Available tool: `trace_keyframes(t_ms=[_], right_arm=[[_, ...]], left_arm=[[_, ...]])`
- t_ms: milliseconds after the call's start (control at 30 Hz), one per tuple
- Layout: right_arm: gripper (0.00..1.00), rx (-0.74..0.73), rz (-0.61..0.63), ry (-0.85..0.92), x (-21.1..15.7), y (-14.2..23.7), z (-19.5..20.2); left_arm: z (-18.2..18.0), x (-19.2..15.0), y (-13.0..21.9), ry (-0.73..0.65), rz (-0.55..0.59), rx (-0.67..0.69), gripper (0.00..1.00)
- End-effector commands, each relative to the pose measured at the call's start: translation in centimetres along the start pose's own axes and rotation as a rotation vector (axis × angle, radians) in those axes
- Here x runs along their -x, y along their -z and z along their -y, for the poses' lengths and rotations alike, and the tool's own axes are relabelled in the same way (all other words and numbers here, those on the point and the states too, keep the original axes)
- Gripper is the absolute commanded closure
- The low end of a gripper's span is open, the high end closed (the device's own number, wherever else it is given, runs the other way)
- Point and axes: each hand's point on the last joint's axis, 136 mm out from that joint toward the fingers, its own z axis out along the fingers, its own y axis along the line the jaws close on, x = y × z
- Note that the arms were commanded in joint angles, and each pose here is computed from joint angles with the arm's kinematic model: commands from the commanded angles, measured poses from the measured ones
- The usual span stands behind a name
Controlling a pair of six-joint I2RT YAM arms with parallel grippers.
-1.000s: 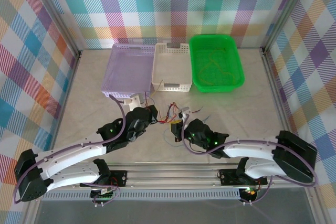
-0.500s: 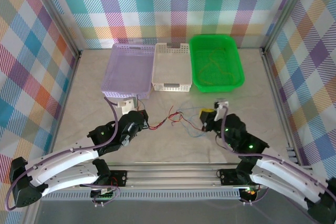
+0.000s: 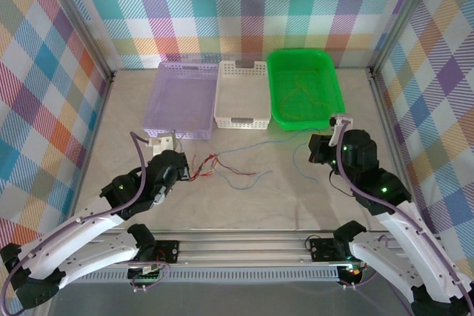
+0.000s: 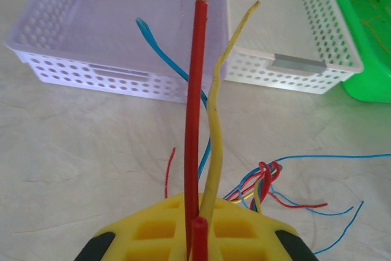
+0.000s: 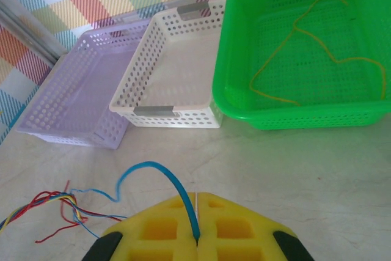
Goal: Untangle the cables
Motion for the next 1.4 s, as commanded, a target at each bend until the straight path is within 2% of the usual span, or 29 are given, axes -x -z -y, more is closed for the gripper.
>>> trace_keyframes(t_ms=[0,267,500,567,800,900,1067,1367], right_arm=[[1.00,-0.044,0.009,0.047,2.2,2.1,0.2],[1.00,-0.095,0.082,0.092,8.3,5.4,-0.6],[1.00,0.018,0.145,0.123,14.3,7.9,-4.7],[1.00,0.081,0.146,0.141,15.7,8.6,-6.4],[1.00,0.328,-0.005,0.127,15.6,6.2,-11.7],[1.00,0.340,-0.015,0.129,16.5,4.8,-12.5],[1.00,0.383,-0.040,0.130,18.4,2.4,-14.4],[1.00,0.443,-0.076,0.106,20.7,-3.5,-17.1]], left_arm=[[-1.6,0.1,0.5,-0.078,-0.018,0.044,1.00],[-2.2,0.2,0.3,-0.106,-0.033,0.095,1.00],[-2.9,-0.2,-0.1,-0.168,-0.085,0.174,1.00],[-2.6,-0.3,-0.3,-0.160,-0.089,0.161,1.00],[-1.4,1.3,0.4,-0.181,-0.082,0.115,1.00],[-0.3,1.9,0.7,-0.220,-0.072,0.054,1.00],[0.6,1.3,1.3,-0.212,-0.024,-0.076,1.00],[-0.5,1.5,2.2,-0.216,0.020,-0.067,1.00]])
